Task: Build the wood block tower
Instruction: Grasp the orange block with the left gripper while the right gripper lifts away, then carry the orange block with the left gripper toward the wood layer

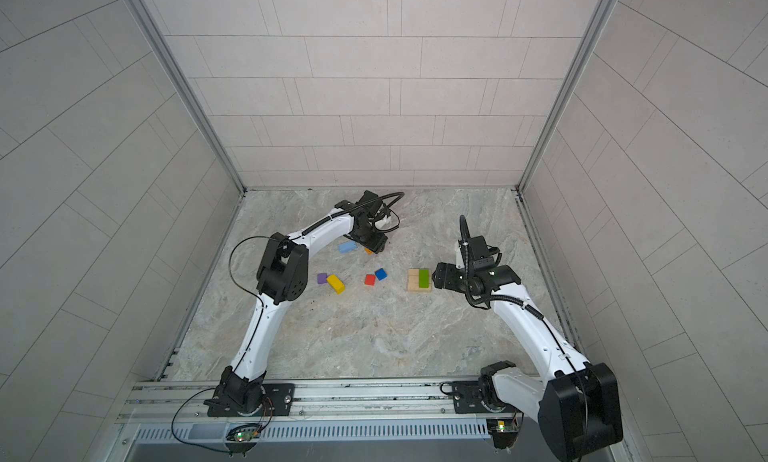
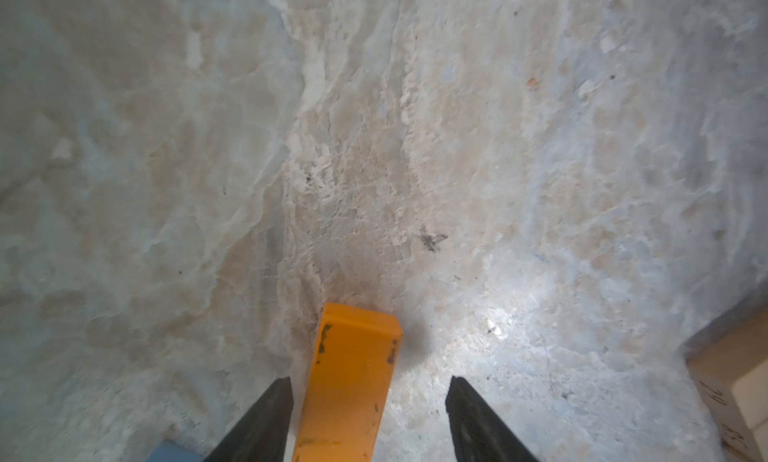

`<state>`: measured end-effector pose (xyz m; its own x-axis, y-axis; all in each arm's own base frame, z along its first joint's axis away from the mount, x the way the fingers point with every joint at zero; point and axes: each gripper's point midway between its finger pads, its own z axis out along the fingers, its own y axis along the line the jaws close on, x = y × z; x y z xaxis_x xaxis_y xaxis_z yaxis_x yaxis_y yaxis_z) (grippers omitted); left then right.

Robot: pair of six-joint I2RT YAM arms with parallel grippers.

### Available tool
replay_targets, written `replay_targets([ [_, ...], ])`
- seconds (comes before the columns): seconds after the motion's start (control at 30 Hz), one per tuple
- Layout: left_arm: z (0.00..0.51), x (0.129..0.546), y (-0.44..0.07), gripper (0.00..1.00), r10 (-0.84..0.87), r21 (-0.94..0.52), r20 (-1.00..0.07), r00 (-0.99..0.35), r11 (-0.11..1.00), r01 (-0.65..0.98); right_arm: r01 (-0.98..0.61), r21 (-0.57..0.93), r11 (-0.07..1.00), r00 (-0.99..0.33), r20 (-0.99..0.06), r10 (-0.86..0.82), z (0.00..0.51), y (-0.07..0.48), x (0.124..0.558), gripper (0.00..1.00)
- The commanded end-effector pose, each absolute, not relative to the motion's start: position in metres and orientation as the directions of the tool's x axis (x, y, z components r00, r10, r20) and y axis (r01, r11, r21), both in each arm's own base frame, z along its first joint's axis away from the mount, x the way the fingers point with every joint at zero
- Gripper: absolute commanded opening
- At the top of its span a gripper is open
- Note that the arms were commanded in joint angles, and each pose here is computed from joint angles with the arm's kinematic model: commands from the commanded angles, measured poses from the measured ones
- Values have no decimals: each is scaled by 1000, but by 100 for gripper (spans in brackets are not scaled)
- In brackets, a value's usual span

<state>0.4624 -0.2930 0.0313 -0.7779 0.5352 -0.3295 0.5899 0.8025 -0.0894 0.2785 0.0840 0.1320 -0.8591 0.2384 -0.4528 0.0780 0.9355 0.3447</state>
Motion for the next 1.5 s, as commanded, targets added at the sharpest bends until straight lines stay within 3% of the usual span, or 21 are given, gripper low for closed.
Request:
replay_targets([
  [0.0,29,467,-294,65,535,-79,-334,-776,804,589,75,334,940,-860,-455,231,136,80,273,84],
  [0.37,28,462,-293,56,523,-91,-321,-790,813,576,94,328,940,-835,-488,253,143,75,272,83],
  [0.53,32,461,-294,41,511,-106,-325,-795,816,568,101,329,939,-824,-501,265,146,72,272,83],
  [0.87,56,449,-301,28,453,-190,-346,-821,824,535,111,351,930,-823,-492,284,139,75,274,83],
  [1.13,93,431,-301,25,346,-270,-378,-858,846,460,119,342,932,-832,-478,282,131,75,279,83],
  [1.47,118,400,-322,25,99,-530,-311,-945,807,259,130,337,932,-841,-461,284,122,76,291,83],
])
